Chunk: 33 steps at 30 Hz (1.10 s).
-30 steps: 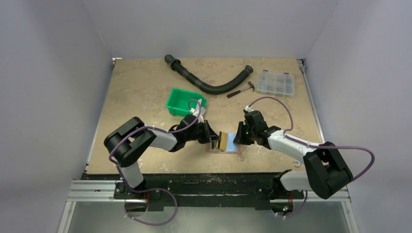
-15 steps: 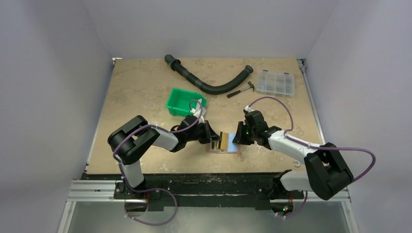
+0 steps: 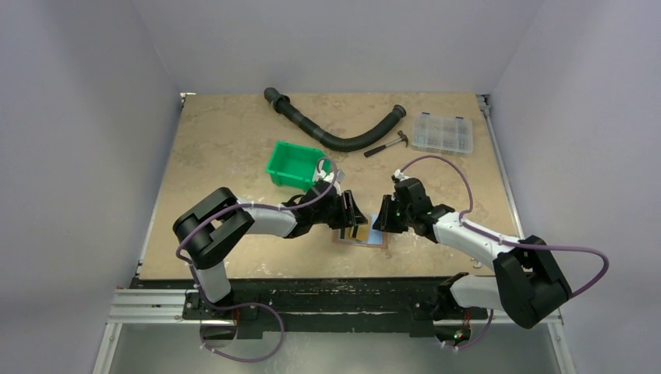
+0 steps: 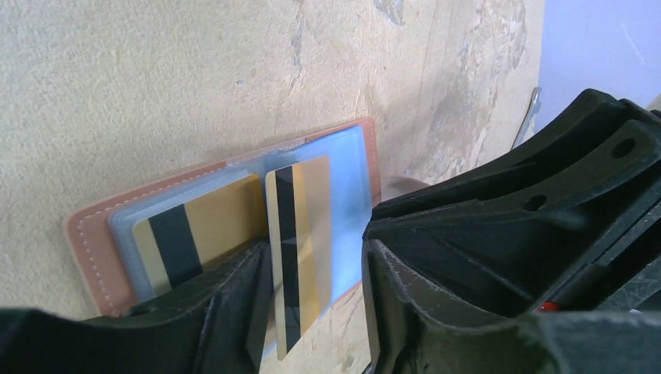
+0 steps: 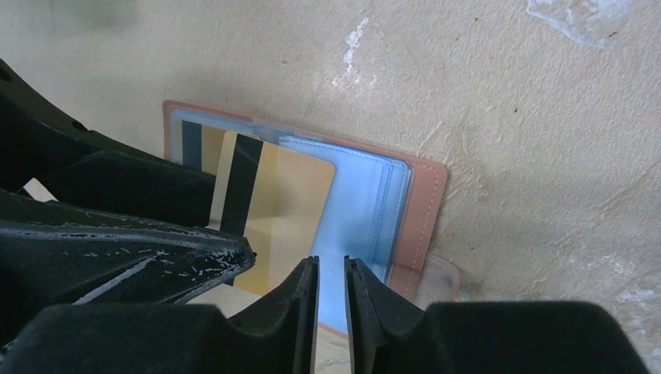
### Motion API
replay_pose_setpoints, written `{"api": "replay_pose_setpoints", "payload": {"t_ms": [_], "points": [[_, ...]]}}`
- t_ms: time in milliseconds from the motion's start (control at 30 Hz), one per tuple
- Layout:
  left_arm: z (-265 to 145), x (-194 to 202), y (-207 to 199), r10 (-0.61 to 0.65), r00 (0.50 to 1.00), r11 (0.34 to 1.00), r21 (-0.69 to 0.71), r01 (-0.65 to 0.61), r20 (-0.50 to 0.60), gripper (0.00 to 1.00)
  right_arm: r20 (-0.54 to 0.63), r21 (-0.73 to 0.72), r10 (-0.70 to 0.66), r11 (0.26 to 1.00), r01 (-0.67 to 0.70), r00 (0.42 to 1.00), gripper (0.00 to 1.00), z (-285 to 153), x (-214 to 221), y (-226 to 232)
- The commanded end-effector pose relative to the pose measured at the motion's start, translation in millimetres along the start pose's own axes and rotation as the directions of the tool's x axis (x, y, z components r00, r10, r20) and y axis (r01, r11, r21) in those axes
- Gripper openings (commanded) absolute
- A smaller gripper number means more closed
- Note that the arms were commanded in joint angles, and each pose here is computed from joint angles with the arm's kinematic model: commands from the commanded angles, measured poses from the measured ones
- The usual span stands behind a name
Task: Put the credit cards into the card holder
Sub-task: Insert the credit card into the card holder.
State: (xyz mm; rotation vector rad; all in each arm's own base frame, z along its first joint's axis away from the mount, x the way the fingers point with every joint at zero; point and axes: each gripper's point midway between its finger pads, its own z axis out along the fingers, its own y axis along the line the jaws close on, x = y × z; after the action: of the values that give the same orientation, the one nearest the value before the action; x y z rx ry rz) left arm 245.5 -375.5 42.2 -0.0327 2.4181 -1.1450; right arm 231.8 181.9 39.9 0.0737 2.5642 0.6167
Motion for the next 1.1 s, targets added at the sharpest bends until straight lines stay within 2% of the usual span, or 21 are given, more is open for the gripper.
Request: {"api": "replay_pose_setpoints", "payload": {"t_ms": [0, 233, 333, 500, 667, 900, 1067], "points": [[-2.1, 2.8, 13.9, 0.038, 0.999, 0.993, -0.115, -0.04, -0.021, 0.5, -0.005, 0.015, 0.009, 1.0, -0.009, 1.0, 0.26, -0.7, 3.8, -4.4], [-2.4, 6.6, 13.7, 0.067, 0.997, 0.979, -0.191, -0.074, -0.046, 0.57, 0.013, 0.063, 0.033, 0.997, -0.034, 0.999, 0.27, -3.0, 2.5, -12.7], [-1.5, 6.2, 12.0, 0.099, 0.994, 0.964, -0.242, -0.106, -0.043, 0.66, 0.008, 0.068, 0.038, 0.997, -0.038, 0.999, 0.27, -1.0, 4.8, -14.3], [9.5, 17.1, 4.7, 0.112, 0.991, 0.958, -0.256, -0.126, -0.069, 0.67, 0.004, 0.053, 0.057, 0.997, -0.057, 0.998, 0.24, 1.9, 7.1, -12.6], [22.9, 40.5, -9.9, 0.057, 0.99, 0.986, -0.146, -0.076, -0.127, 0.66, 0.005, 0.039, 0.069, 0.997, -0.07, 0.998, 0.21, 3.4, 7.8, -10.4], [2.5, 16.8, -8.1, 0.131, 0.99, 0.967, -0.211, -0.14, -0.056, 0.71, 0.018, 0.073, 0.082, 0.994, -0.083, 0.997, 0.2, 1.2, 7.6, -16.7], [-4.3, 21.4, -2.4, 0.128, 0.987, 0.96, -0.236, -0.147, -0.094, 0.72, 0.014, 0.071, 0.086, 0.994, -0.087, 0.996, 0.2, 2.2, 8.2, -16.4]]}}
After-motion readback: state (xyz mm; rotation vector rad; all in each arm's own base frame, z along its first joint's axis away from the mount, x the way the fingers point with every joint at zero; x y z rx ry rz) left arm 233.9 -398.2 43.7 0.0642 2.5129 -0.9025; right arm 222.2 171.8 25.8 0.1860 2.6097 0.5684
